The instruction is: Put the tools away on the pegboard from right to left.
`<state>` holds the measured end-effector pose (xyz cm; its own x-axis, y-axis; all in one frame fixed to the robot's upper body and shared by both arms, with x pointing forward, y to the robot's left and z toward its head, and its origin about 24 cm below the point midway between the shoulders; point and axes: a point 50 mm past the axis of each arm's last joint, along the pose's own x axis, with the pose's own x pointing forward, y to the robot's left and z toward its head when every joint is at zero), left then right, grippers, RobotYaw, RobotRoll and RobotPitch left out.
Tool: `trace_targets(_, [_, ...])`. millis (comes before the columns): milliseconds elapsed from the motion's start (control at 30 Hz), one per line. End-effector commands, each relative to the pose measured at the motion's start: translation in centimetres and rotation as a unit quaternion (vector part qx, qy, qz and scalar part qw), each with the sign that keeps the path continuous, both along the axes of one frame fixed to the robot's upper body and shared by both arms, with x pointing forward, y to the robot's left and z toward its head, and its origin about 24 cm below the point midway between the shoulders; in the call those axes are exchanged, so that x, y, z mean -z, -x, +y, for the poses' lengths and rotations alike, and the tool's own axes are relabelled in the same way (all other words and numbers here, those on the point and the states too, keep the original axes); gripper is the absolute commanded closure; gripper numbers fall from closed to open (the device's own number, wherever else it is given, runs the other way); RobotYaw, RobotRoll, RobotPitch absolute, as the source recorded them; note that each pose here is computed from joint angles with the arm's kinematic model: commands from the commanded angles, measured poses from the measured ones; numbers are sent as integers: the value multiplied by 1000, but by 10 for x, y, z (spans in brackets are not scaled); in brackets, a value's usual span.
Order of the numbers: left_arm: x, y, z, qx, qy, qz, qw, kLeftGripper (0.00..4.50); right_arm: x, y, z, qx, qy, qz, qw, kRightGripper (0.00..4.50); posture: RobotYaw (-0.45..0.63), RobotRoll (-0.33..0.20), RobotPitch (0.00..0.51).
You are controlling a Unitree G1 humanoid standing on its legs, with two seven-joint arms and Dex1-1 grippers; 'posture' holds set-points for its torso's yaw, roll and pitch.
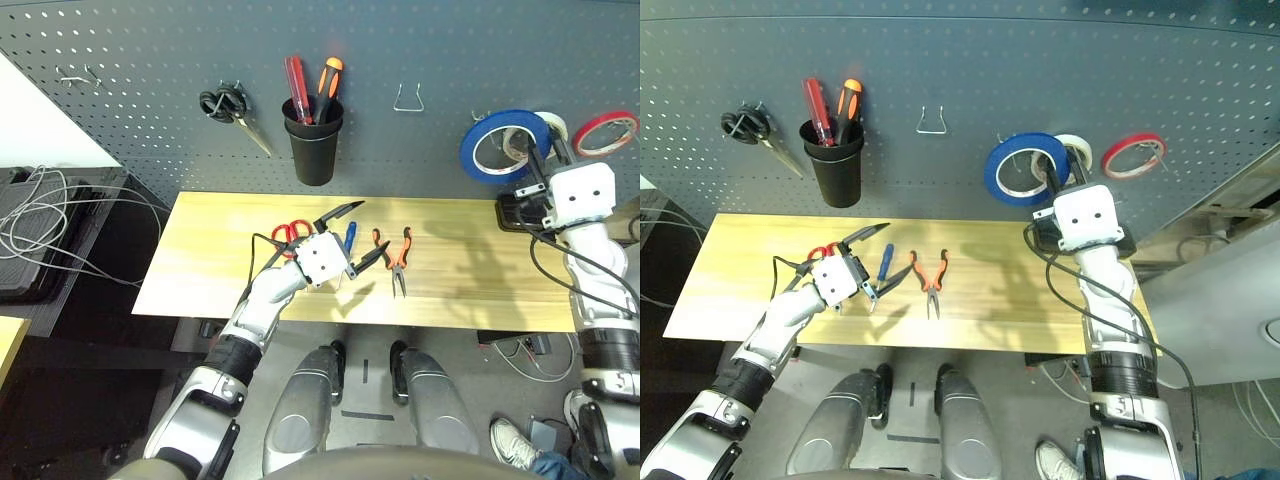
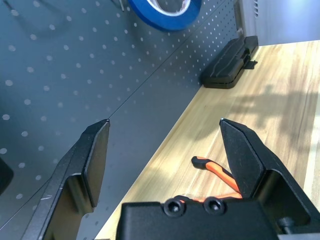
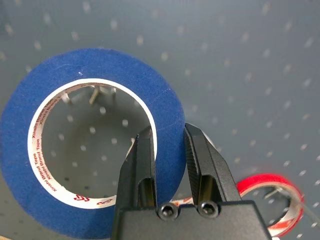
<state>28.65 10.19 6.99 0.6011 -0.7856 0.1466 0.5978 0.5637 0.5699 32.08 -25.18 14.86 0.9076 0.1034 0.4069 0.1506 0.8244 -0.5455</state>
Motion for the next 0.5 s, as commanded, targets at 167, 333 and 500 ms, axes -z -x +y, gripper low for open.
trace_targets(167, [5, 1, 0, -2, -10, 13, 1000, 0, 16, -3, 11, -25, -25, 26, 999, 2445, 24, 0, 232])
trace_targets(333, [4, 3, -1, 4, -14, 16, 1000, 0, 37, 17, 11, -58, -28, 69, 996, 648, 21, 0, 248])
trace_targets(500, [19, 3, -4, 4, -42, 85, 996, 0, 63, 34, 5, -64, -38, 134, 988, 27, 6, 0, 257])
